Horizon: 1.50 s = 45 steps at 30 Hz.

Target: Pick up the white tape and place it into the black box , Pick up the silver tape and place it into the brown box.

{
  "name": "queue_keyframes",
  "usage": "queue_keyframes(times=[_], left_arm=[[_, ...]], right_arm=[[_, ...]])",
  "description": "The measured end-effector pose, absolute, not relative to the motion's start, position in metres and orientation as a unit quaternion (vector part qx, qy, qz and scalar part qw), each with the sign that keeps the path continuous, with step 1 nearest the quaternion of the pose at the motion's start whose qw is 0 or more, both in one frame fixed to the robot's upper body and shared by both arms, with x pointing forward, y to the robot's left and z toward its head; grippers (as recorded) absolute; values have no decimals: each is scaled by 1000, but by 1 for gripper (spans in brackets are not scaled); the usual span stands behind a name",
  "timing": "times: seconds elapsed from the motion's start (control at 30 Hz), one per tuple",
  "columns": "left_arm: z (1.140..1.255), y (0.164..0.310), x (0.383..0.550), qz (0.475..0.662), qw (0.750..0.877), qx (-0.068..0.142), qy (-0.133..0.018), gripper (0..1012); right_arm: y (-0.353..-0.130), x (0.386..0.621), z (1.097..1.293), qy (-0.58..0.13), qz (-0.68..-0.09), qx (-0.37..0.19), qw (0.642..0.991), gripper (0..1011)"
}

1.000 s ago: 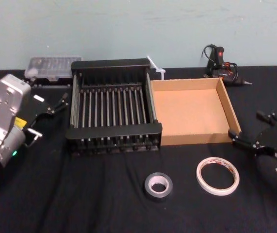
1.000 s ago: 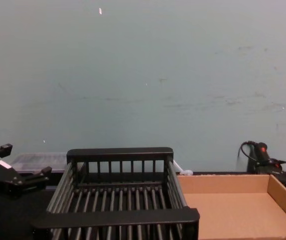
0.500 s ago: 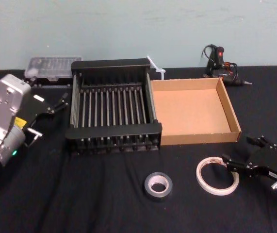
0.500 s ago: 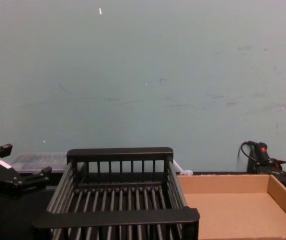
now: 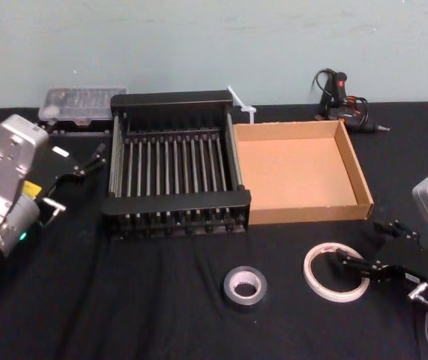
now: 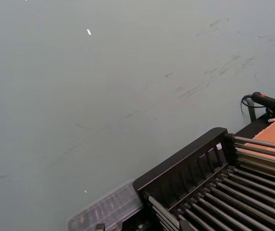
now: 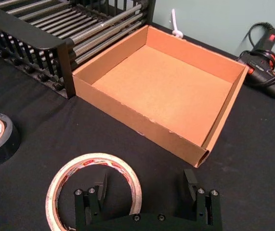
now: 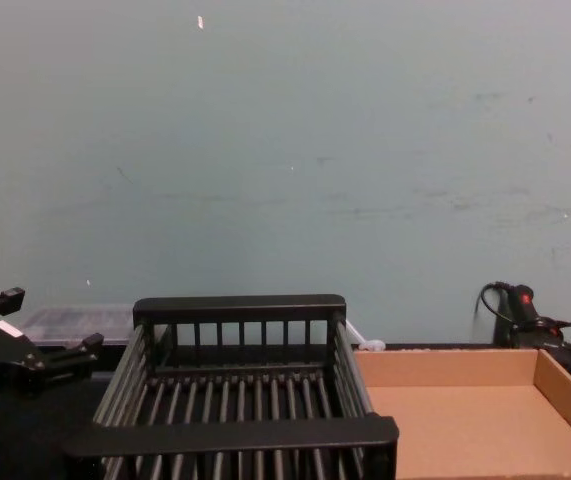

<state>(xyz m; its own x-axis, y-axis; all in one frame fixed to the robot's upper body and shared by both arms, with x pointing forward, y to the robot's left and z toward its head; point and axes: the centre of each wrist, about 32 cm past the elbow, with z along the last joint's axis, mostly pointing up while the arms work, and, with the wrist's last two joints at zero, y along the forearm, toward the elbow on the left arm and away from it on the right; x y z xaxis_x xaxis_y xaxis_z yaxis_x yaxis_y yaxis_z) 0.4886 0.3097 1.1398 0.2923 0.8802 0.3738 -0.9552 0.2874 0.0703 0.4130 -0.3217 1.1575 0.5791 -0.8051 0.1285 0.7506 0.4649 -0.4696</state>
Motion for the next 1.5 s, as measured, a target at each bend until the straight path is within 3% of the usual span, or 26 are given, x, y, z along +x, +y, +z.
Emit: queue_keyframes(times=[1.5], left_arm=[[1140,310,489,580,791,142,-132,1001]], right_arm=[[-319,422,1144,82,-451,-253,852,1002]])
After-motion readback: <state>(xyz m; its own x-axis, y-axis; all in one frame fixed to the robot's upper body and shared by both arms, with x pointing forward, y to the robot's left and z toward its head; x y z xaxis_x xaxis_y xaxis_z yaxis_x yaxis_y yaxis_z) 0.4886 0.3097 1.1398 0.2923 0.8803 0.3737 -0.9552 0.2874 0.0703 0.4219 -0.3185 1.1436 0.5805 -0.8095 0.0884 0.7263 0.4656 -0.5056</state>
